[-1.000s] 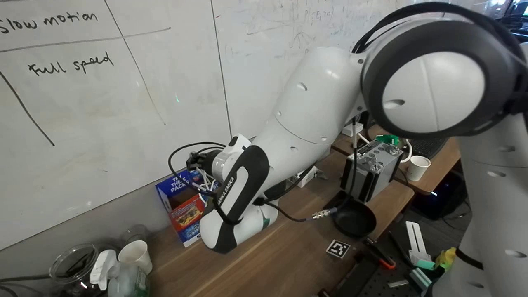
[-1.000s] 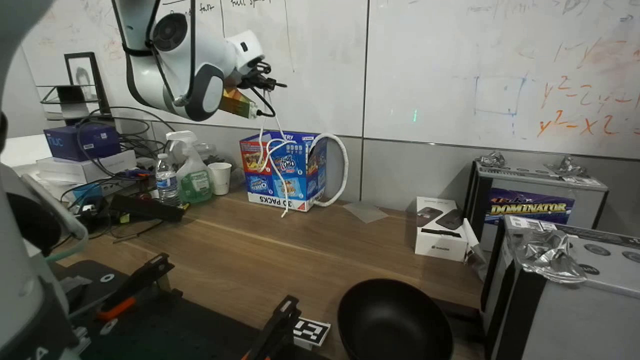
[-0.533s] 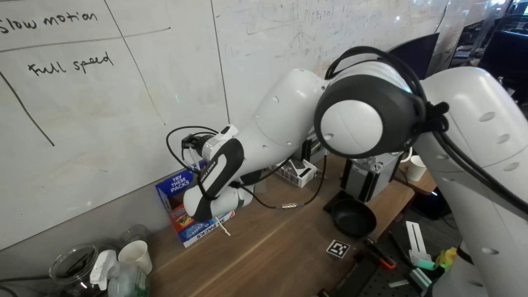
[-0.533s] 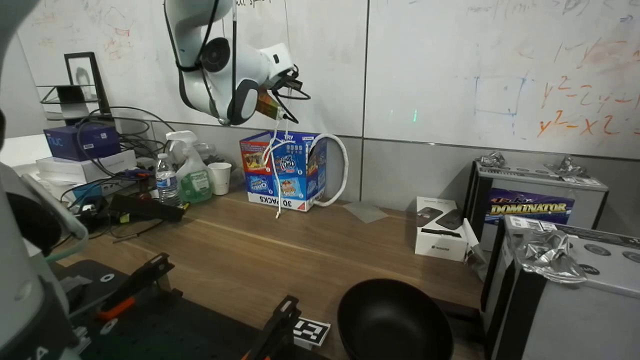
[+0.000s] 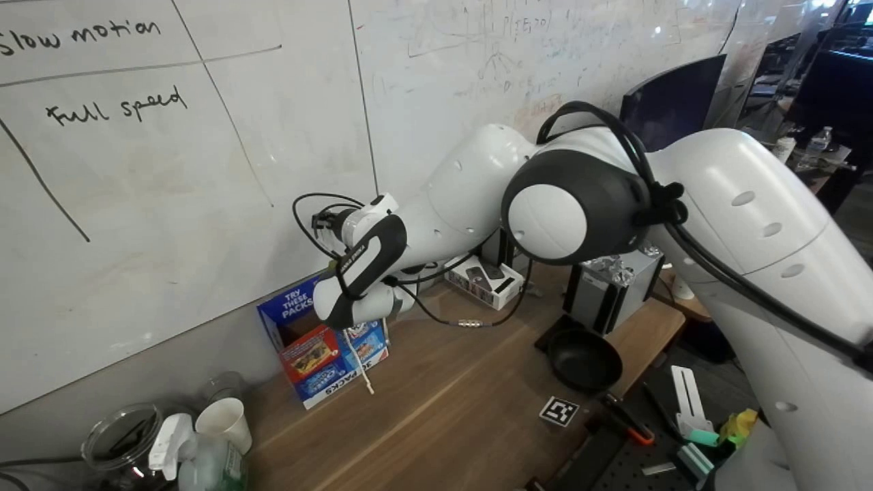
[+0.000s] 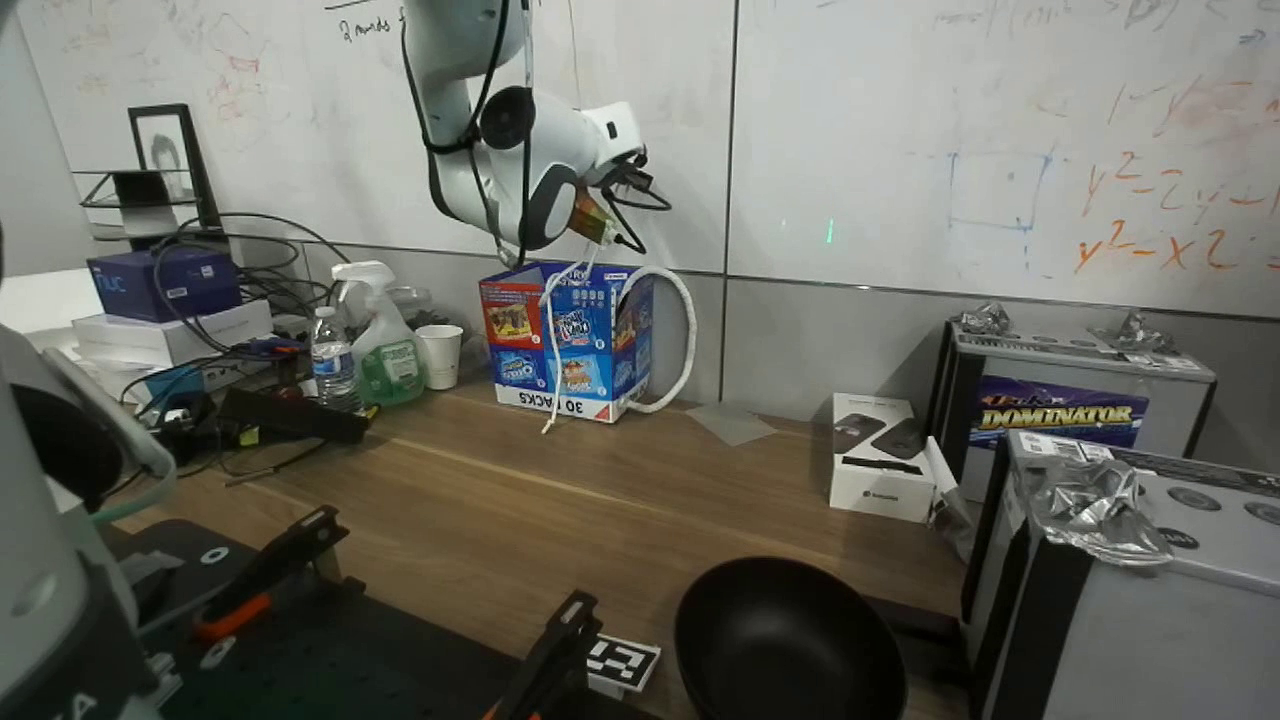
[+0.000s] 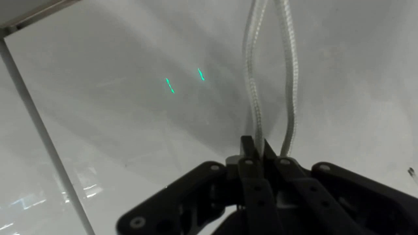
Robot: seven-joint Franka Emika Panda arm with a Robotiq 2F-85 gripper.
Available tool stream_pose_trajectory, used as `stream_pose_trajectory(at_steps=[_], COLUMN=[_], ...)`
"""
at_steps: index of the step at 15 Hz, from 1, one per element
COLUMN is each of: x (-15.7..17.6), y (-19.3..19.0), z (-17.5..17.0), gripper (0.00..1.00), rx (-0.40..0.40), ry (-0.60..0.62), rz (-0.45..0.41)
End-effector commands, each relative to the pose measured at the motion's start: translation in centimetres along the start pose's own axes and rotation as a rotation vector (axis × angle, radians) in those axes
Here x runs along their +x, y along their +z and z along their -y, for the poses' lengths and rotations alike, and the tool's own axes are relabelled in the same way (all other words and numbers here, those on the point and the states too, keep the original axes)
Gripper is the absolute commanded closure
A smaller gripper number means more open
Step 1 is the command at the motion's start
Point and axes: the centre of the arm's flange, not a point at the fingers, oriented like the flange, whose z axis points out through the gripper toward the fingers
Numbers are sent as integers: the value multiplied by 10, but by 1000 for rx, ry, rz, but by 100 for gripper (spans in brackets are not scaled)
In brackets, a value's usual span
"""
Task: Put the strings in the blue box
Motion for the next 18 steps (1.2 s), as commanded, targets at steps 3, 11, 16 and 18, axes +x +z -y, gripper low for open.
stream_pose_trajectory(at_steps=[3,11,16,18], x=[-18,-97,-105,-104], y=[32,67,77,79], z=[-7,-23,-22,-21], gripper=[96,97,96,97], rx=[-31,-142,-146,-151], ry=[-16,-111,-128,-140], rz=[102,460,598,626])
